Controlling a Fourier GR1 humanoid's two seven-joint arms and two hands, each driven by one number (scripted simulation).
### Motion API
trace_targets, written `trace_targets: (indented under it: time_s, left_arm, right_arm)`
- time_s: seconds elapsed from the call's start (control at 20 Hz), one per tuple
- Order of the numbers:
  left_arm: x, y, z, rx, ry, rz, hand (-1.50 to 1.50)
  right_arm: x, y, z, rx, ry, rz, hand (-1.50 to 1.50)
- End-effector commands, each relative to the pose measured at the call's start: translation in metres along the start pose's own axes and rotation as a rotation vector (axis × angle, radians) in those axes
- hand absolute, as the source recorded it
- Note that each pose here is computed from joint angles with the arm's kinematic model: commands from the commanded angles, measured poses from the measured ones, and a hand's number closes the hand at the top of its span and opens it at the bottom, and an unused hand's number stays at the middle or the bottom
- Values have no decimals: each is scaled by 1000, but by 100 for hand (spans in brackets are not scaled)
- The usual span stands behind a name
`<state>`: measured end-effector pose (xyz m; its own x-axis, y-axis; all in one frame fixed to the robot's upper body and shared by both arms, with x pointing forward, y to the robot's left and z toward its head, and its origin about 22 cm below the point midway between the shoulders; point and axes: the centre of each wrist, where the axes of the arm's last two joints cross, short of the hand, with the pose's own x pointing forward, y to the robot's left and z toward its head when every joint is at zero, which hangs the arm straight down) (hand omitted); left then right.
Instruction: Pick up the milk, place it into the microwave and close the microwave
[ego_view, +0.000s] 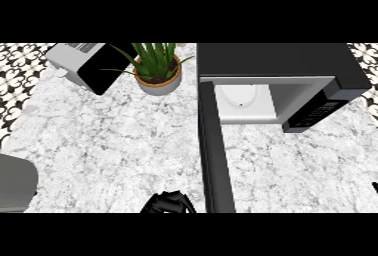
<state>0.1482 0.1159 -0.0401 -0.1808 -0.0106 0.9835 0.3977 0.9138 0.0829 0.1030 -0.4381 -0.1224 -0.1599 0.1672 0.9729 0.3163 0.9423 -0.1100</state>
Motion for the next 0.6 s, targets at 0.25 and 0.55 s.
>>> trace_targets:
  time_s: [0.25,0.55]
  left_arm:
    - [-21,-39,-30,-358,243,-70,150]
    - [-37,-59,-57,-519,300,-121,150]
  right_arm:
    - [13,-32,1,73,-63,-98,-150]
    - [20,-46,4,89,-92,-96,-150]
